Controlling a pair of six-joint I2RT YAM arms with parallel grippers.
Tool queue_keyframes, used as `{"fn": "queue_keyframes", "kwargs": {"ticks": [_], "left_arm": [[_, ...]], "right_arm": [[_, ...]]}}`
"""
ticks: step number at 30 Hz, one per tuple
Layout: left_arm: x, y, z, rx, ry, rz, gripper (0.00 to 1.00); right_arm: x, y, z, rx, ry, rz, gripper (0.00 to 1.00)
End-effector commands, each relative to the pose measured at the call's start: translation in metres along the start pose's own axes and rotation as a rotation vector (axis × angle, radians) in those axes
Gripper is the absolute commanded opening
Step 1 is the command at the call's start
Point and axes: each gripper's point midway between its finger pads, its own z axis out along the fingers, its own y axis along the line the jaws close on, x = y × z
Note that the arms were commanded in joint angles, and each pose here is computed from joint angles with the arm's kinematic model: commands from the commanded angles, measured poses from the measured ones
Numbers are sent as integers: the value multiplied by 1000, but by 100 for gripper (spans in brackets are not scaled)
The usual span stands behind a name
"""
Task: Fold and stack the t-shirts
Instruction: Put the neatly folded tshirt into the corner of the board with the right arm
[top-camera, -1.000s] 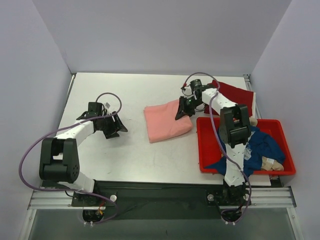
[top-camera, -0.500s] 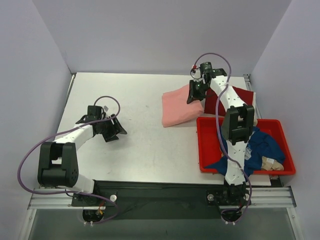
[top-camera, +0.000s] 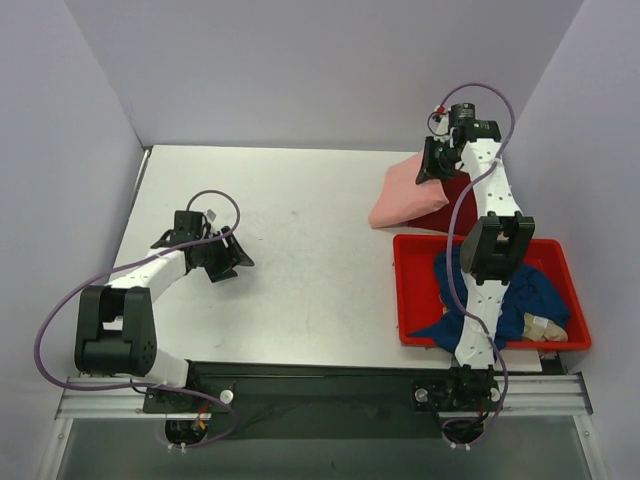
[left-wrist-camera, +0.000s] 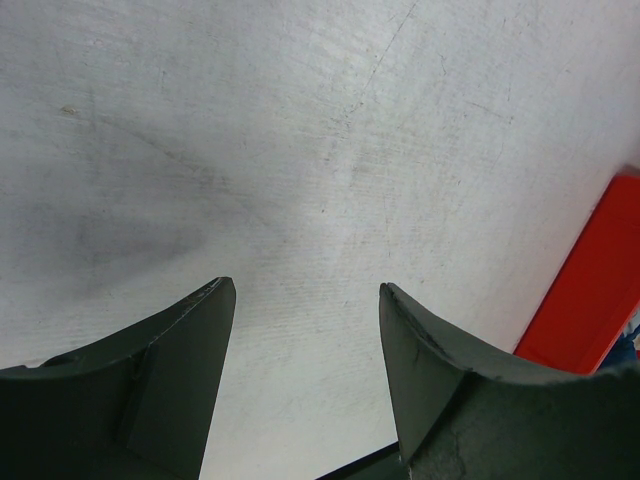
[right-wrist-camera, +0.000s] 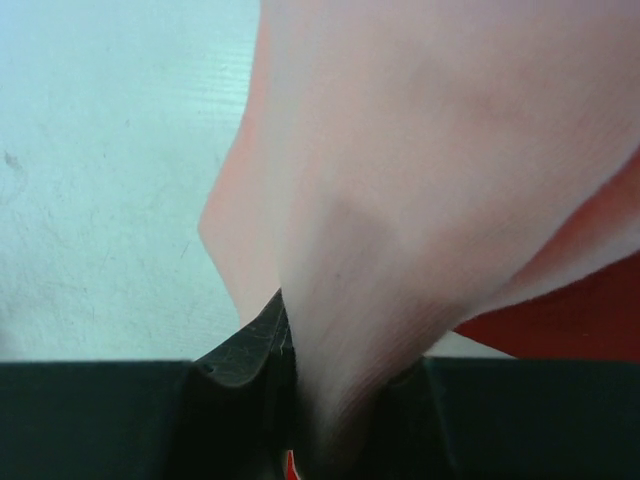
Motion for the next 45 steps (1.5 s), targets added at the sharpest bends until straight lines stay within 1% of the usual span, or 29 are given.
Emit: {"fn": "queue_keyframes", "kwargs": {"ticks": [1, 4, 5, 12, 17, 26, 35, 45], "left_arm": [[-12, -10, -7, 37, -50, 21, 70], [-10, -8, -8, 32, -50, 21, 70], [-9, -8, -8, 32, -49, 22, 70], [-6, -6, -5, 29, -33, 21, 70], [-6, -7, -7, 30, -32, 25, 70], [-9, -10, -12, 31, -48, 32, 70], [-5, -9, -14, 24, -43, 28, 70], [0, -6, -15, 16, -39, 26, 70]], "right_arm": [[-6, -10, -13, 26, 0, -6, 0], [-12, -9, -21, 28, -24, -21, 0], [-17, -20, -30, 40, -46, -7, 0], [-35, -28, -56, 33, -121, -8, 0], [-39, -35, -70, 32, -146, 8, 0], [-38, -53, -79, 36, -153, 41, 0], [-44, -68, -94, 58, -190, 66, 0], [-42, -94, -94, 103, -188, 103, 0]]}}
